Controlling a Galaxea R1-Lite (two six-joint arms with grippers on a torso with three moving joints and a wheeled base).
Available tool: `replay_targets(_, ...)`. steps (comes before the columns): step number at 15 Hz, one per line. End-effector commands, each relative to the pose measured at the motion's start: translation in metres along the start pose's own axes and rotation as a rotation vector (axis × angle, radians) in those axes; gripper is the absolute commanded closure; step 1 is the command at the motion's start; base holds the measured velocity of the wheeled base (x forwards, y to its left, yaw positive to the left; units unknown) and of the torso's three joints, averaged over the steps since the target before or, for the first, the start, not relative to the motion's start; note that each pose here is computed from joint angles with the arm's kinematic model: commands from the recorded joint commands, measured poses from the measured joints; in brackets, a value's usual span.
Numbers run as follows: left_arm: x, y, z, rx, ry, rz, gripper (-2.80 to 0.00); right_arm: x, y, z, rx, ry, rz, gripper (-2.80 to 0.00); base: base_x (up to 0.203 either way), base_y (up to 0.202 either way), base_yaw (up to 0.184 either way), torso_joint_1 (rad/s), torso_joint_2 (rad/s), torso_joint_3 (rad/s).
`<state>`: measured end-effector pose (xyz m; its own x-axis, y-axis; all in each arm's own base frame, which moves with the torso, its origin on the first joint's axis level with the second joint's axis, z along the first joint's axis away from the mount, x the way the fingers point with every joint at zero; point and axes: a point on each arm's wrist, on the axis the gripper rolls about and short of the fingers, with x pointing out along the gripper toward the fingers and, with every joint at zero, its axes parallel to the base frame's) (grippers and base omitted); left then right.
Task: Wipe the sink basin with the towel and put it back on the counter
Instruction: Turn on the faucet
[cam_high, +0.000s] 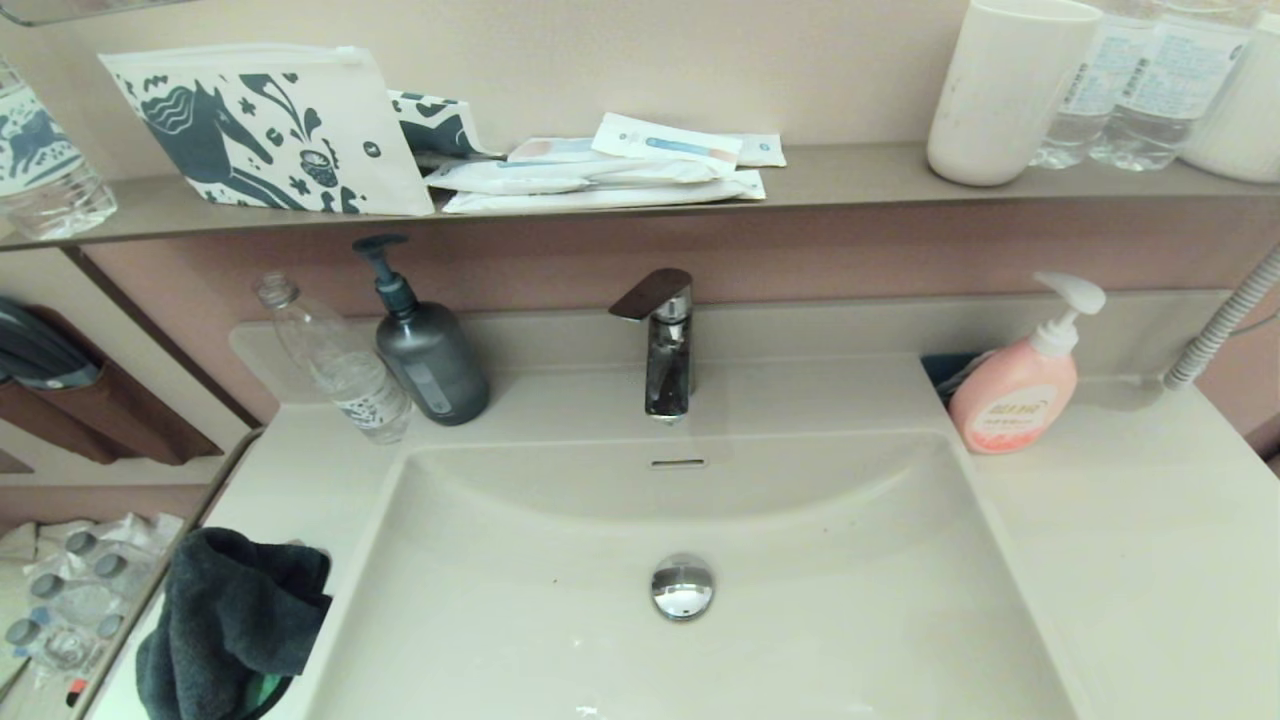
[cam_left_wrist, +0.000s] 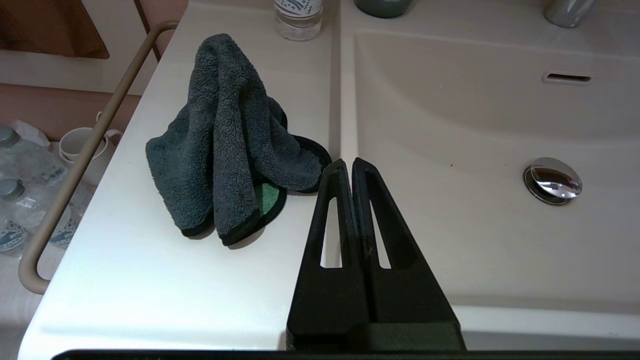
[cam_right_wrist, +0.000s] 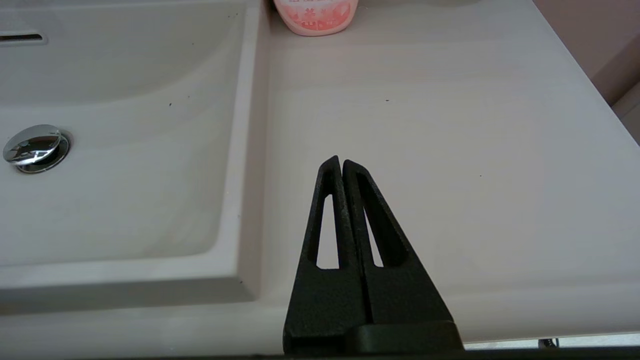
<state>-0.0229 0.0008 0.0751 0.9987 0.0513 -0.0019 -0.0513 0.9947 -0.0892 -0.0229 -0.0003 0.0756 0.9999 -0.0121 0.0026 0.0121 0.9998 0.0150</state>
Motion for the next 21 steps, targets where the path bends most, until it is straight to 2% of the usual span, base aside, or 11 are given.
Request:
replay_targets(1,0.0,0.0,0.0,-0.001,0.001,0.001,0.0,0.0,0.0,0.0,0.0,0.001,0.0,0.0,0.0,0.0,0.0,0.0,0.0,0.0)
replay_targets(9,0.0,0.0,0.0,-0.001,0.001,0.001,0.0,0.0,0.0,0.0,-0.002,-0.001,-0.002,0.0,0.0,0.0,0.0,0.0,0.0,0.0)
replay_targets(14,0.0,0.0,0.0,-0.001,0.001,0.001,0.0,-0.003,0.0,0.009,-0.034,0.007,0.018,0.0,0.0,0.0,0.0,0.0,0.0,0.0)
replay_targets(18,0.0,0.0,0.0,-0.001,0.001,0.001,0.0,0.004,0.002,0.061,-0.024,0.046,0.068,0.0,0.0,0.0,0.0,0.0,0.0,0.0)
replay_targets(21,0.0,0.0,0.0,-0.001,0.001,0.001,0.0,0.029,0.005,0.112,-0.009,0.094,0.176,0.0,0.0,0.0,0.0,0.0,0.0,0.0)
